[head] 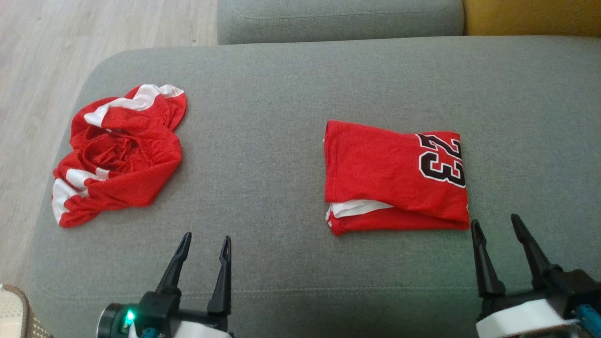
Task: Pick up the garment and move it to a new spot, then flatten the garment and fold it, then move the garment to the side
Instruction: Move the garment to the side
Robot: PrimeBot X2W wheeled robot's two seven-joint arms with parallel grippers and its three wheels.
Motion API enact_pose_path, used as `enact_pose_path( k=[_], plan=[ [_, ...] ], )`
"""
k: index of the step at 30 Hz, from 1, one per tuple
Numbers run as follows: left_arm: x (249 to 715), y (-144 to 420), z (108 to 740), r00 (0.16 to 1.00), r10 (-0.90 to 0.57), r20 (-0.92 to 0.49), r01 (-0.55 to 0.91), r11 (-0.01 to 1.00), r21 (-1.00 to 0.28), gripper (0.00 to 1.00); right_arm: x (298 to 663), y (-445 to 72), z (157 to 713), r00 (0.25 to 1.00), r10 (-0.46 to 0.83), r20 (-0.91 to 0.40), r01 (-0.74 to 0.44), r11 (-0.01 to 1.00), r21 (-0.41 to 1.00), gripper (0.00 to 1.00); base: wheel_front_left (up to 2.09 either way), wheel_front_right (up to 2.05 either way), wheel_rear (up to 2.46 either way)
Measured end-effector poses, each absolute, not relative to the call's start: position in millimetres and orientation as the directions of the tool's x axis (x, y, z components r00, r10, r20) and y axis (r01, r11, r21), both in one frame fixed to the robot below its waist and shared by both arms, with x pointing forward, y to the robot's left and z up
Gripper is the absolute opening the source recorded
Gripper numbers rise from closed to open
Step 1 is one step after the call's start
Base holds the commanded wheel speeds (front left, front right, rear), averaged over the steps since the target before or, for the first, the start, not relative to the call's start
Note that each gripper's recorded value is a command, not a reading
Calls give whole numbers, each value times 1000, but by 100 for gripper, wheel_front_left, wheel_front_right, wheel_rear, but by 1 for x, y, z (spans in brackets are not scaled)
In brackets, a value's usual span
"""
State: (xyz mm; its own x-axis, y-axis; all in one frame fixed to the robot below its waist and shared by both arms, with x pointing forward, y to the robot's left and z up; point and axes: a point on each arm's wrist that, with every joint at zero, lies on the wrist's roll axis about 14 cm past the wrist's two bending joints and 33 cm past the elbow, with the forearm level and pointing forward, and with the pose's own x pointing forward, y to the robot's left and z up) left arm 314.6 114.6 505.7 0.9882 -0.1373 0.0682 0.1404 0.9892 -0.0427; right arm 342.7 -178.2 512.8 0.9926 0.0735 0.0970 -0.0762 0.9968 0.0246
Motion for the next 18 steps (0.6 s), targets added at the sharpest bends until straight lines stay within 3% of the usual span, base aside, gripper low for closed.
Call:
enact_pose_path(
  k=[13, 18],
  plan=[
    [314, 116, 498, 990, -134, 44, 135, 990, -35, 100, 345, -177, 504, 995, 69, 72, -75, 994, 76, 100, 0, 0, 0],
    [318, 114, 489, 990, -140, 12, 140, 989, -40, 100, 360, -180, 461, 998, 37, -52, -26, 980, 199, 100, 0, 0, 0]
  ],
)
